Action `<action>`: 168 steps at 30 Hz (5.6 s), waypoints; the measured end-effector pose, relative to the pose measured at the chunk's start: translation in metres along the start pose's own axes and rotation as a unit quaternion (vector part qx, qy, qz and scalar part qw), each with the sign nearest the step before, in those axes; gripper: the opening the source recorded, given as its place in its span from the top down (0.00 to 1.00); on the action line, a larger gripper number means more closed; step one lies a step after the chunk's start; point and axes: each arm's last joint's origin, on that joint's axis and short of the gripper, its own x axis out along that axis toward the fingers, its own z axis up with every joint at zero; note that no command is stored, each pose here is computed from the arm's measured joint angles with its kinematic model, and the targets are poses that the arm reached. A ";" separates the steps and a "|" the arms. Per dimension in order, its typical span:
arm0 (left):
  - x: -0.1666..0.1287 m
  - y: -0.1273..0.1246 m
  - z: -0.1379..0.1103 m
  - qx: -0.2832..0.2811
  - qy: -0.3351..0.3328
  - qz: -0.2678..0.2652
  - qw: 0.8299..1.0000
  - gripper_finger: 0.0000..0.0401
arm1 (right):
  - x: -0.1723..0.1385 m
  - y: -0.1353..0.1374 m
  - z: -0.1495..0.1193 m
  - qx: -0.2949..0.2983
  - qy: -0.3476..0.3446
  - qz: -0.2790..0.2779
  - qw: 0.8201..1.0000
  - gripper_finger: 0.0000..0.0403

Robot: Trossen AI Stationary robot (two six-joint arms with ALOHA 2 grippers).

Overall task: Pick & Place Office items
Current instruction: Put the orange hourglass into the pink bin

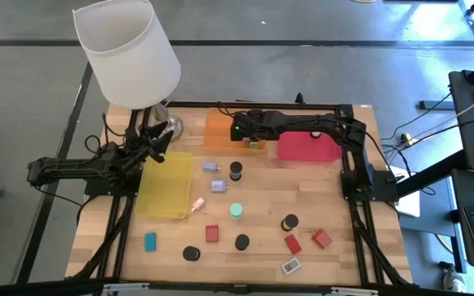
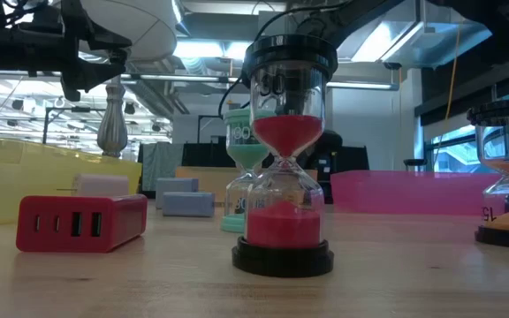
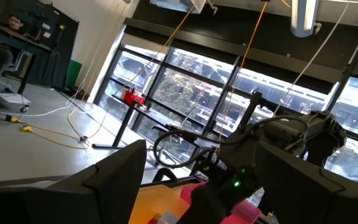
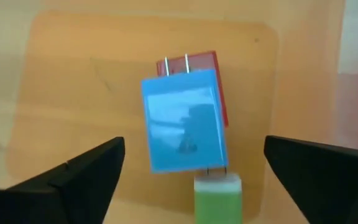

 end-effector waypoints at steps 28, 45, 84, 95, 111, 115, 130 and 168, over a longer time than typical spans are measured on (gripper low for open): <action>0.000 0.000 0.000 0.000 0.000 0.000 1.000 0.27 | -0.178 -0.052 0.028 -0.359 -0.069 0.156 0.918 0.10; 0.000 0.000 0.000 0.000 0.000 0.000 1.000 0.27 | -0.185 -0.030 0.036 -0.237 -0.097 0.278 0.926 0.10; 0.000 0.000 0.000 0.000 0.000 0.000 1.000 0.27 | -0.220 -0.120 -0.176 -0.307 0.081 0.110 0.942 0.10; 0.000 0.000 0.000 0.000 0.000 0.000 1.000 0.27 | -0.182 -0.119 -0.202 -0.268 0.148 0.163 0.938 0.10; 0.000 0.000 0.000 0.000 0.000 0.000 1.000 0.27 | -0.166 -0.111 -0.236 -0.295 0.154 0.165 0.928 0.10; 0.000 0.000 0.000 0.000 0.000 0.000 1.000 0.27 | -0.162 -0.111 -0.246 -0.294 0.160 0.153 0.930 0.10; 0.000 0.000 0.000 0.000 0.000 0.000 1.000 0.27 | -0.152 -0.117 -0.270 -0.289 0.178 0.114 0.934 0.20; 0.000 0.000 0.000 0.000 0.000 0.000 1.000 0.27 | -0.198 -0.159 -0.167 -0.279 0.066 0.089 0.954 0.44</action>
